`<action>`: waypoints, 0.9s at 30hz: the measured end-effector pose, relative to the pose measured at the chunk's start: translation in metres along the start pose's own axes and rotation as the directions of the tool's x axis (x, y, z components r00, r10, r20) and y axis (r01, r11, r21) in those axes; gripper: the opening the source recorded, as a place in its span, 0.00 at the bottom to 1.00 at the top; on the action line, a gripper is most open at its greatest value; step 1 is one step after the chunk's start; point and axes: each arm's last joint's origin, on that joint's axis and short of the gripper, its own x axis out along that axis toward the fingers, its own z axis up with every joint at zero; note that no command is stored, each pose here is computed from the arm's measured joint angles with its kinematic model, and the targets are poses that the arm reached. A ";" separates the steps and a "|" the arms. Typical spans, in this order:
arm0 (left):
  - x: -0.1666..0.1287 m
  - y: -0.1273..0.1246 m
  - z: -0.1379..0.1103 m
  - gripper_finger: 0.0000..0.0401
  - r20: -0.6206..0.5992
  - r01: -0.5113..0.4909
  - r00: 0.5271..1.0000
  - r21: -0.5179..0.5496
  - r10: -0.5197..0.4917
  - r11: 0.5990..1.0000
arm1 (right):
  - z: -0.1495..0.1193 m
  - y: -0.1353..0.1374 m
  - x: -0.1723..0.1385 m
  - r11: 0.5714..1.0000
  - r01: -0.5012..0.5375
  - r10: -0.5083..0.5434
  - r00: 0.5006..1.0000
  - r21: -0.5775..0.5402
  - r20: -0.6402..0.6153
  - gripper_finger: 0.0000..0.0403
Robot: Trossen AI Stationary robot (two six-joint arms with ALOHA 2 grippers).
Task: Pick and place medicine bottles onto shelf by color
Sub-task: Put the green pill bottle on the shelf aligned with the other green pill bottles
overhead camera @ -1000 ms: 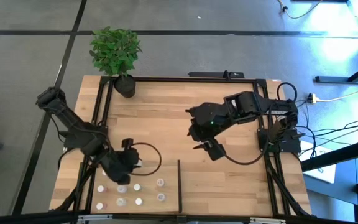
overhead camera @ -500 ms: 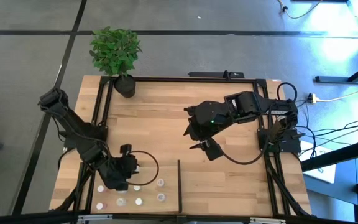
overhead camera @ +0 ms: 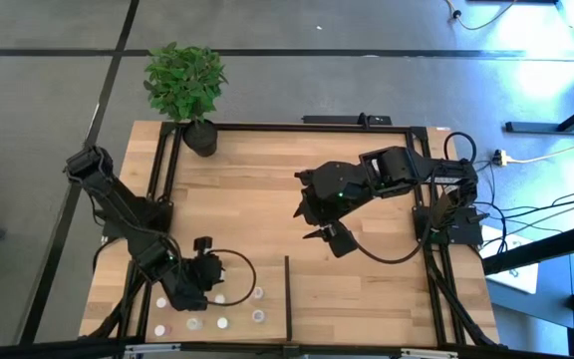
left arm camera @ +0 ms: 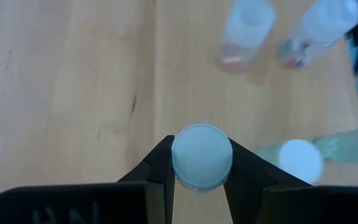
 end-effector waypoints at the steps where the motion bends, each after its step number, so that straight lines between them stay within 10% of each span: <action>1: -0.001 -0.002 0.000 0.22 0.009 0.009 1.000 0.001 -0.009 1.000 | 0.000 0.000 0.000 1.000 0.000 0.000 1.000 0.000 0.000 0.60; 27: 0.026 -0.017 -0.012 0.23 -0.017 -0.054 0.998 0.030 0.054 0.998 | 0.000 0.000 0.000 1.000 0.000 0.000 1.000 0.000 0.000 0.60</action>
